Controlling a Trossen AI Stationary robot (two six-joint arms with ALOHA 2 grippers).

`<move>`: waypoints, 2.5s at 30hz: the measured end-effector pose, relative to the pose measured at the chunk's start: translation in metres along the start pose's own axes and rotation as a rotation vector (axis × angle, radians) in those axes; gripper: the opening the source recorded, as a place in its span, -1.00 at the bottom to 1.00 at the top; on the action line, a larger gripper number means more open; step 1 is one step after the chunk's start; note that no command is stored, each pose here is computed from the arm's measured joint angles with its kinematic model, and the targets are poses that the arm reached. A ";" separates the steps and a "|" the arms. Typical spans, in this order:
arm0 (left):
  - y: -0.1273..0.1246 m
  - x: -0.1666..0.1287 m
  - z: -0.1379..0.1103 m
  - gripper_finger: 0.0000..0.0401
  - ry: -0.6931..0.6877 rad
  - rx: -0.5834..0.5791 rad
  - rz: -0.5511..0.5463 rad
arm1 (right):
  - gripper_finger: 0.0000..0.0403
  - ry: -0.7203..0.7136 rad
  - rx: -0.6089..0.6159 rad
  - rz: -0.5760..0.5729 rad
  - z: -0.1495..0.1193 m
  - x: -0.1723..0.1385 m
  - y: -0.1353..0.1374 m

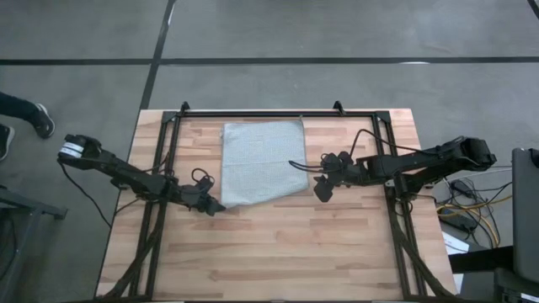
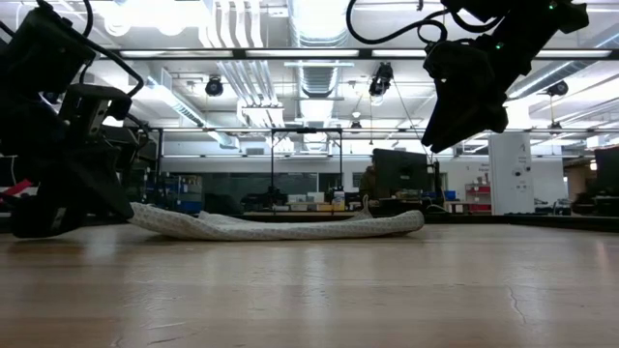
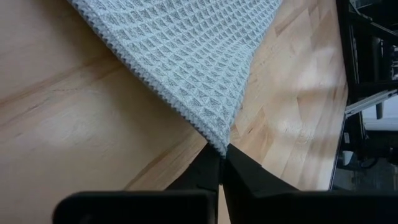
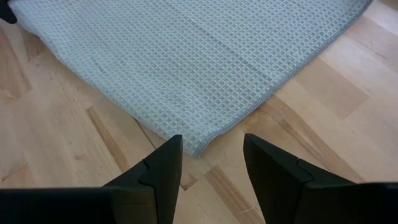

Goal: Roll towel
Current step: Fold the gray towel on the table

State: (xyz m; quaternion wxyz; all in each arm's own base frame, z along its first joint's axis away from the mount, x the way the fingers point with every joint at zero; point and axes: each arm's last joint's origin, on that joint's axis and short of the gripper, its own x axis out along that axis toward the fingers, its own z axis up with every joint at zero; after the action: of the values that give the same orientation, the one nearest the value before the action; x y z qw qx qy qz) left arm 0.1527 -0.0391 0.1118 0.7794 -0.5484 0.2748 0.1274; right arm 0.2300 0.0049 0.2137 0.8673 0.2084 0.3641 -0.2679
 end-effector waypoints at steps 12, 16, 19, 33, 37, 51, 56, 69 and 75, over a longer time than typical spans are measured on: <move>0.001 0.000 0.000 -0.97 0.009 -0.042 0.004 | -0.16 0.000 0.000 0.000 0.000 0.000 0.000; 0.001 0.000 -0.001 -0.95 0.016 -0.028 0.006 | -0.16 0.000 0.000 0.000 0.000 0.000 0.000; 0.001 0.000 -0.001 -0.97 0.032 0.018 0.005 | -0.16 0.000 0.000 0.000 0.000 0.000 0.000; 0.002 0.000 -0.001 -0.98 0.029 0.027 0.013 | -0.16 -0.006 -0.182 -0.005 0.000 0.000 0.000; 0.002 0.000 -0.001 -0.94 0.026 0.007 0.015 | -0.16 -0.006 -0.182 -0.004 0.000 0.000 0.000; 0.002 0.000 0.000 -0.94 -0.001 -0.015 0.021 | -0.16 -0.005 -0.183 -0.004 0.000 0.000 0.000; 0.002 0.000 0.000 -0.98 -0.001 -0.015 0.021 | -0.16 -0.005 -0.183 -0.004 0.000 0.000 0.000; 0.002 0.000 0.000 -0.97 -0.003 -0.015 0.022 | -0.16 -0.007 -0.163 -0.003 0.000 0.000 0.000; 0.002 0.000 0.000 -0.95 -0.003 -0.014 0.022 | -0.16 -0.016 -0.159 0.003 0.001 0.000 0.001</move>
State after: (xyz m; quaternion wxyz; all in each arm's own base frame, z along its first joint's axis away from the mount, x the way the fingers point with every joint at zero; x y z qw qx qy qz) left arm 0.1517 -0.0386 0.1103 0.7745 -0.5508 0.2785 0.1387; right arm 0.2311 0.0047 0.2146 0.8844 0.1373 0.3768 -0.2387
